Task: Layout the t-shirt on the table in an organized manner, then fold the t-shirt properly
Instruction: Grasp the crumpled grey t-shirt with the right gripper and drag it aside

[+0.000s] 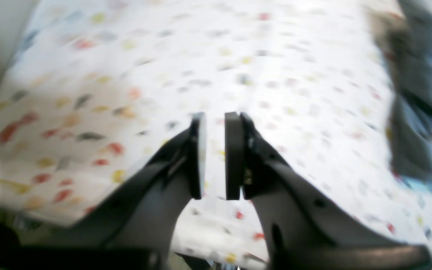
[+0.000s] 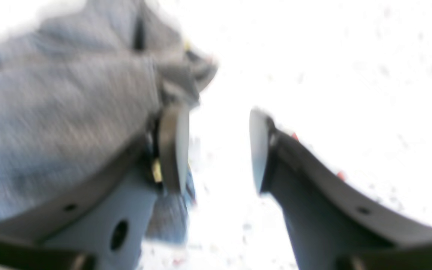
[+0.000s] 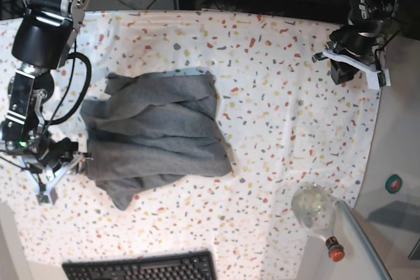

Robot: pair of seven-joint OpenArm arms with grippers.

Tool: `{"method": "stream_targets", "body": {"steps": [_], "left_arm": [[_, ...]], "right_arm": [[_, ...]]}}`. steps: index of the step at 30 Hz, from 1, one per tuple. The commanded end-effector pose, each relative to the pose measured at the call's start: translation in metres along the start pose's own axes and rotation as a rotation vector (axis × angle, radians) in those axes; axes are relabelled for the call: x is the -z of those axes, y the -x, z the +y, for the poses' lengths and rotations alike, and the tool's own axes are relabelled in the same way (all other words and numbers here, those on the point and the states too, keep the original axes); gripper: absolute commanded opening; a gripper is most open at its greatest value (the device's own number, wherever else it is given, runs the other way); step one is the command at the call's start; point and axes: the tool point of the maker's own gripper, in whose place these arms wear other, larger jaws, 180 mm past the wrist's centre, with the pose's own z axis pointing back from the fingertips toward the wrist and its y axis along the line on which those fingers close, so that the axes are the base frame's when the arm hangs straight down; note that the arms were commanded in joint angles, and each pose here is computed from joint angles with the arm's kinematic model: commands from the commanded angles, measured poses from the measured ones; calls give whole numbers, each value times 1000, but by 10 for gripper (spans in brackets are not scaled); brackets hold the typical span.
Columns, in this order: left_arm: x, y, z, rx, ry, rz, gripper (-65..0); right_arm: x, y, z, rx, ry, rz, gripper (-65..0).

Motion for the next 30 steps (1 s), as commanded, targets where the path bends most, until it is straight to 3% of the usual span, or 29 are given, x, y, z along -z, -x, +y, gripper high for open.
{"method": "stream_targets", "body": {"steps": [1, 7, 11, 20, 22, 26, 30], "left_arm": [[-1, -15, -4, 10, 17, -48, -546], [0, -18, -4, 13, 18, -56, -545], [0, -18, -3, 11, 17, -57, -546], [0, -18, -3, 12, 16, -57, -548], [0, -17, -3, 12, 16, -55, -548], [2, -12, 3, 10, 1, -40, -550], [8, -4, 9, -2, -14, -19, -550]], "right_arm": [[-2, -27, 0, -10, -14, -61, -389], [11, -42, 18, -41, -100, -46, -168], [13, -42, 25, -66, -135, -43, -179], [41, -13, 37, -12, -208, 16, -194], [39, -10, 36, -8, -209, 9, -285], [22, -15, 41, 27, -245, -61, -650], [-10, -18, 36, 26, -259, -88, -650]]}}
